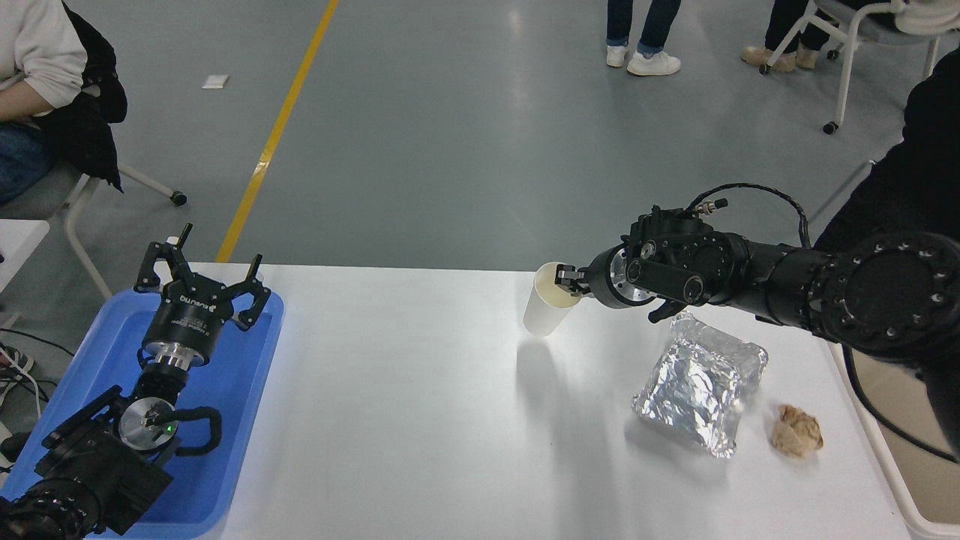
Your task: Pick up paper cup place in dustbin
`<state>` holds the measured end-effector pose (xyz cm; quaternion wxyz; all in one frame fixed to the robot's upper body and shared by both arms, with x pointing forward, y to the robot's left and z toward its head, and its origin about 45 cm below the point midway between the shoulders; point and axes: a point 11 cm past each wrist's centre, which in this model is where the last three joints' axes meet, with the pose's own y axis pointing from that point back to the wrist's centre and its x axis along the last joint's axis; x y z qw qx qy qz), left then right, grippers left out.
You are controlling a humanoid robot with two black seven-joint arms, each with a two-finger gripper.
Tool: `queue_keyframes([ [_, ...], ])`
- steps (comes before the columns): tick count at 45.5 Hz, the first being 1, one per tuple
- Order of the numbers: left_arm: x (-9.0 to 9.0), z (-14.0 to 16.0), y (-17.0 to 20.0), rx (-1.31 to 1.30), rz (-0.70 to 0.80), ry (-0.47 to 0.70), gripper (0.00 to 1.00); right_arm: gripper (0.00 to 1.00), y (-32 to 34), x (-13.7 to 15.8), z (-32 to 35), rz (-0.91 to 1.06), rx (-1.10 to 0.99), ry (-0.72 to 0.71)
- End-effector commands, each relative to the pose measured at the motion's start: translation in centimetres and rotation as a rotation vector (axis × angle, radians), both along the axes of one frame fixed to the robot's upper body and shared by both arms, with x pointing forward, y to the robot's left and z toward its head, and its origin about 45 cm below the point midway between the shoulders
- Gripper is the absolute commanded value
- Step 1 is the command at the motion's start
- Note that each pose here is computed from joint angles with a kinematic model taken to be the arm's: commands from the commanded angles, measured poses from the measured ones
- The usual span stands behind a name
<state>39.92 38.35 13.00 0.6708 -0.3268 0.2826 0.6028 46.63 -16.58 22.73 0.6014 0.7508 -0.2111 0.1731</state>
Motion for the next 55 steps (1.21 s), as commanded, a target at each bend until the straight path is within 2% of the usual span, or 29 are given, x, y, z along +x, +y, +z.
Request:
queue_keyframes([
  [1, 0.0, 0.0, 0.0, 0.0, 0.0, 0.0, 1.0, 0.0, -0.6, 1.3, 11.0, 0.045, -0.001, -0.072],
  [13, 0.0, 0.0, 0.0, 0.0, 0.0, 0.0, 1.0, 0.0, -2.1, 1.8, 18.7, 0.052, -0.005, -0.135],
  [45, 0.0, 0.0, 0.0, 0.0, 0.0, 0.0, 1.0, 0.0, -2.7, 1.7, 18.4, 0.044, -0.007, -0.122],
  [55, 0.0, 0.0, 0.0, 0.0, 0.0, 0.0, 1.0, 0.0, -8.7, 2.0, 17.3, -0.078, -0.013, -0.116],
])
